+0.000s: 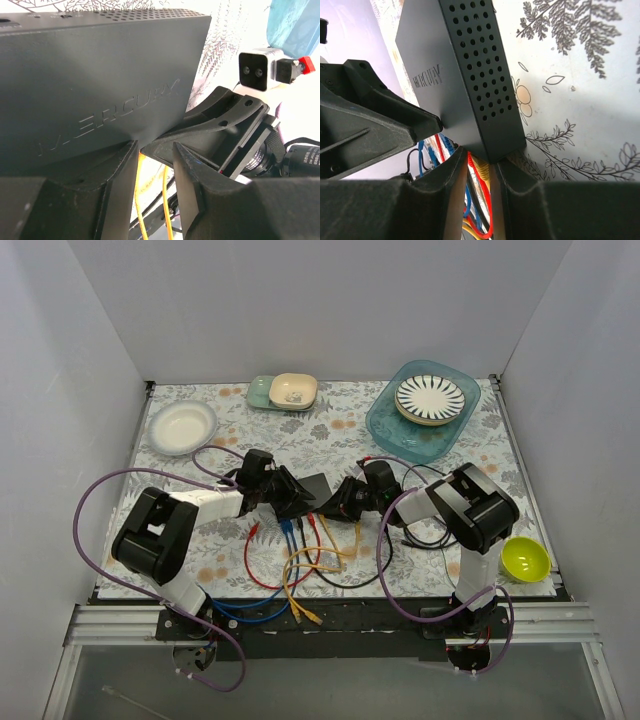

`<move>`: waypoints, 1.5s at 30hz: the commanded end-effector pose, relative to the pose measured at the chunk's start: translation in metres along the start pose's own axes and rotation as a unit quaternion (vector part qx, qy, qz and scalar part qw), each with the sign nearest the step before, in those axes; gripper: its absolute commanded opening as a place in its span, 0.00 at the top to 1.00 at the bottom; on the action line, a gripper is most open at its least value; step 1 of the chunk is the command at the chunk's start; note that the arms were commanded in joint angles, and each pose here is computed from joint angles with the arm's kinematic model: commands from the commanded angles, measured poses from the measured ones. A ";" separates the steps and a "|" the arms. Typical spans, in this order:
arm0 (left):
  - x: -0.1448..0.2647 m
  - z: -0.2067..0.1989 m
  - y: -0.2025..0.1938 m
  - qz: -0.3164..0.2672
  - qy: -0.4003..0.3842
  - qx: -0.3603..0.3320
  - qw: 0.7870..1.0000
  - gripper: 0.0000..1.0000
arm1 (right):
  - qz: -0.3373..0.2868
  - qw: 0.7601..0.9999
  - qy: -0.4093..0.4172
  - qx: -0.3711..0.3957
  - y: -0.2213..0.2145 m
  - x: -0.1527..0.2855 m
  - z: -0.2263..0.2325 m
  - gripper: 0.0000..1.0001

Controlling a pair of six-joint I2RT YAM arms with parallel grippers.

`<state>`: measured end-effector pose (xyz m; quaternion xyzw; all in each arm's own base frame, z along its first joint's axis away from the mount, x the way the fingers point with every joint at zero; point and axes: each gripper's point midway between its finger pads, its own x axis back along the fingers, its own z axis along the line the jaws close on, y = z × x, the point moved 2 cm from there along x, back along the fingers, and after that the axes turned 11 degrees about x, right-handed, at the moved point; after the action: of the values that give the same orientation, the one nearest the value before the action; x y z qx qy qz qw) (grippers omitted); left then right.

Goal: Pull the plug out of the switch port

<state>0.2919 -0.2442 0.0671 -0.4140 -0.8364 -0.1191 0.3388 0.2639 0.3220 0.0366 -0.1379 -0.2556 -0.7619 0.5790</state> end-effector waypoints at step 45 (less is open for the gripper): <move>0.022 -0.007 0.008 -0.043 -0.018 -0.009 0.999 0.63 | -0.008 0.948 -0.285 0.140 0.004 0.134 -0.084 0.99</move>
<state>0.2733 -0.2426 0.0572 -0.4278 -0.8274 -0.1018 0.3494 0.2279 0.2342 0.0428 -0.1690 -0.4461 -0.6730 0.5652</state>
